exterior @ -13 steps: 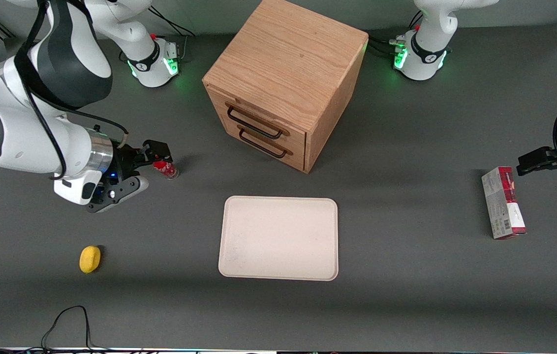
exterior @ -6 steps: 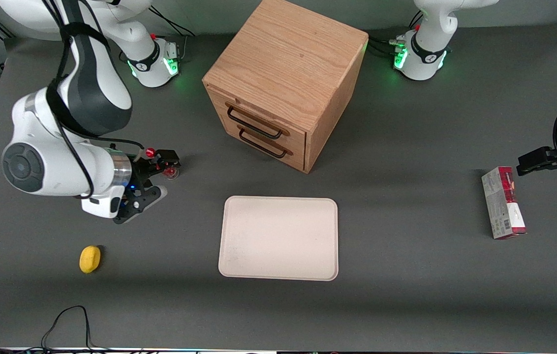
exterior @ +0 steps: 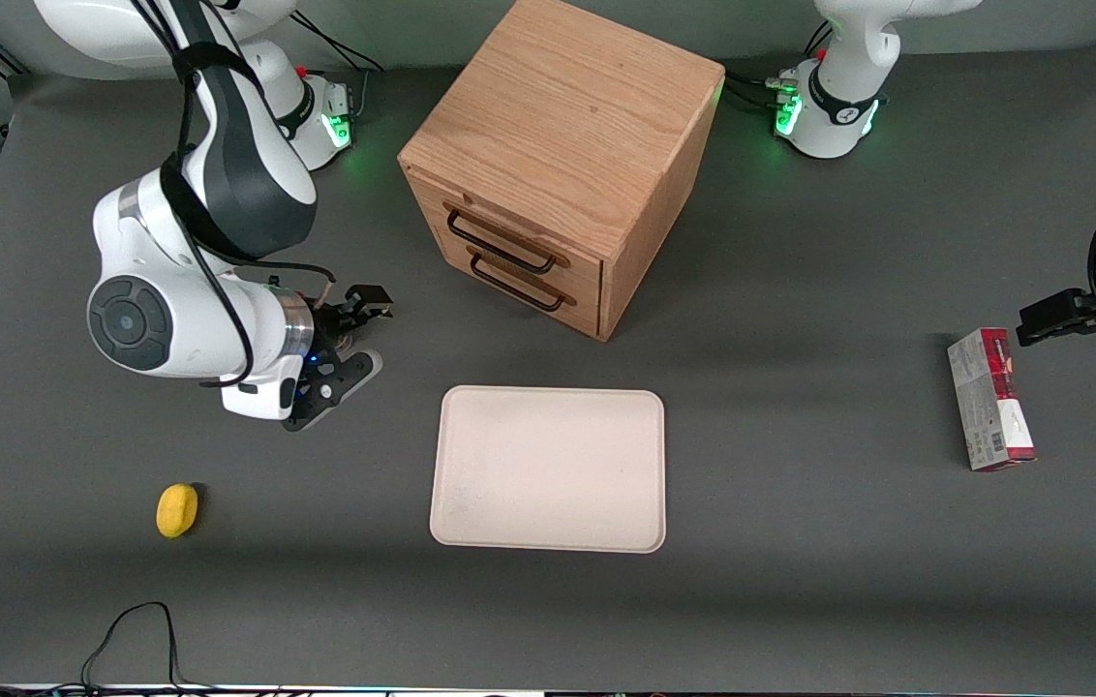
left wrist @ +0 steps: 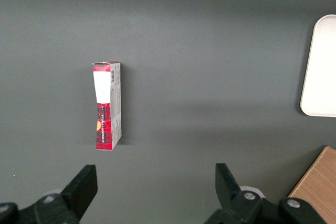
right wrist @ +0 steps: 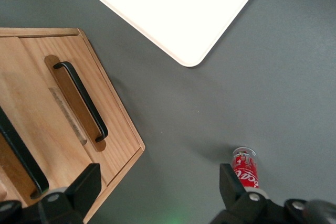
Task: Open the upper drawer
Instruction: 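Swing the right gripper past the red bottle to the upper drawer handle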
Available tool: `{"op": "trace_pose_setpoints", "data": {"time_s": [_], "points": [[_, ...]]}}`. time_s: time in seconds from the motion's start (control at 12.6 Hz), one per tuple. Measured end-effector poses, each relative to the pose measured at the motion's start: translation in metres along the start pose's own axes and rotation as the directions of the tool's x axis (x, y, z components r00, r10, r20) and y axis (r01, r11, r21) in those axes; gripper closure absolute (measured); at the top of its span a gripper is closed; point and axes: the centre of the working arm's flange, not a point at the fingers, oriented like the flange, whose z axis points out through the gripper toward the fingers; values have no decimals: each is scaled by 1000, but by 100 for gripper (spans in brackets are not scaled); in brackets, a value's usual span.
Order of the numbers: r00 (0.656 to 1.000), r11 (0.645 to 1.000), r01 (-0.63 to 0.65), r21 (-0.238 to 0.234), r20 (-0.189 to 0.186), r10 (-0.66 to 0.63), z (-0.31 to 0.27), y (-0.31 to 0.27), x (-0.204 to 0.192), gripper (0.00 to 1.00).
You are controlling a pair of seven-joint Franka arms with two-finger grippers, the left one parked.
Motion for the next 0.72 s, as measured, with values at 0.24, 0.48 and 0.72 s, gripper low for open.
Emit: {"op": "trace_pose_setpoints", "data": {"time_s": [0.24, 0.48, 0.72], "points": [[1000, 1000, 2, 6, 11, -2, 12, -1, 7, 0], [999, 999, 36, 0, 12, -36, 14, -26, 12, 0], [997, 997, 74, 35, 11, -75, 21, -58, 18, 0]]}}
